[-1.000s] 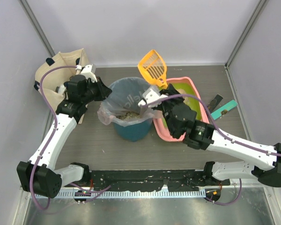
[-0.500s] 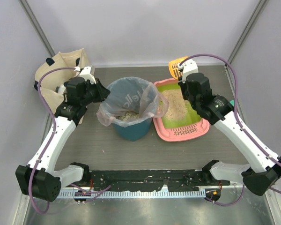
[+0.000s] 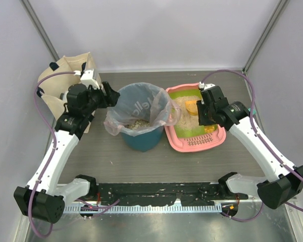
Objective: Clean the litter box
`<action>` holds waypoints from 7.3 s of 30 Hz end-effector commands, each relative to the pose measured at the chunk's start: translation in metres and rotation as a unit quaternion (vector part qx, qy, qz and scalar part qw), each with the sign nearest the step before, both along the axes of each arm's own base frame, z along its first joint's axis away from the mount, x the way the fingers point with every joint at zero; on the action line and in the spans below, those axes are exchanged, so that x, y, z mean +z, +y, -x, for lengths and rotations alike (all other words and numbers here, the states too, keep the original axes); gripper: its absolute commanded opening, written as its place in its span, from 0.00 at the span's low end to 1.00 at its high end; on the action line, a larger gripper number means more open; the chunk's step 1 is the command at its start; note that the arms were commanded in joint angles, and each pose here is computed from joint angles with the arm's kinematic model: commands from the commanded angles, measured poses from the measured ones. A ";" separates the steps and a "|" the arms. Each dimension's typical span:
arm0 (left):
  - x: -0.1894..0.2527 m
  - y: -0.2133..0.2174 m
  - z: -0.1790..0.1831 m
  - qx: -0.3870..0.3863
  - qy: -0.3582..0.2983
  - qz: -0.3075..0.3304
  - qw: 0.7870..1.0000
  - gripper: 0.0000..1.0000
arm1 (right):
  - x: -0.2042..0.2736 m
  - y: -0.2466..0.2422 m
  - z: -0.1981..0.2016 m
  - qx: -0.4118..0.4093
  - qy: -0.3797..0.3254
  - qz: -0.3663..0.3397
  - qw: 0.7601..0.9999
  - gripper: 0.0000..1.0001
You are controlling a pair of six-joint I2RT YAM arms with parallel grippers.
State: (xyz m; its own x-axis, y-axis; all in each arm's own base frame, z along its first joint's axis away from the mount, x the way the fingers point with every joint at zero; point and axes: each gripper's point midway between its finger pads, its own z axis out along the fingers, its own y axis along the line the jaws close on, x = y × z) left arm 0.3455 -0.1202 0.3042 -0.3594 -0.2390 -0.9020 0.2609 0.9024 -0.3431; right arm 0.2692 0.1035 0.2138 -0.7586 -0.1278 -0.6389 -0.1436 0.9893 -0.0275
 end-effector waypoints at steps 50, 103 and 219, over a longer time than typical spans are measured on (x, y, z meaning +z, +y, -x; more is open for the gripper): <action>0.031 0.009 0.002 0.000 -0.076 -0.057 0.995 0.89 | -0.139 0.059 -0.098 -0.009 0.166 0.040 0.985 0.01; 0.024 0.005 0.001 -0.011 -0.069 -0.058 0.996 0.89 | -0.170 0.052 -0.117 -0.038 -0.056 -0.037 0.997 0.01; 0.027 -0.001 0.005 -0.022 -0.081 -0.033 0.996 0.89 | -0.091 0.016 0.009 -0.076 -0.025 0.001 0.997 0.01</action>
State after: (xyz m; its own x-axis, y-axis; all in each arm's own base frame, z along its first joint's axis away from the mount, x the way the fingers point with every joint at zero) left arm 0.3412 -0.1168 0.3130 -0.2758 -0.1440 -0.9504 0.3140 0.9210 -0.2306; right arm 0.2546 0.0949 0.1141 -0.7663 -0.0343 -0.6416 0.0579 0.9908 -0.1221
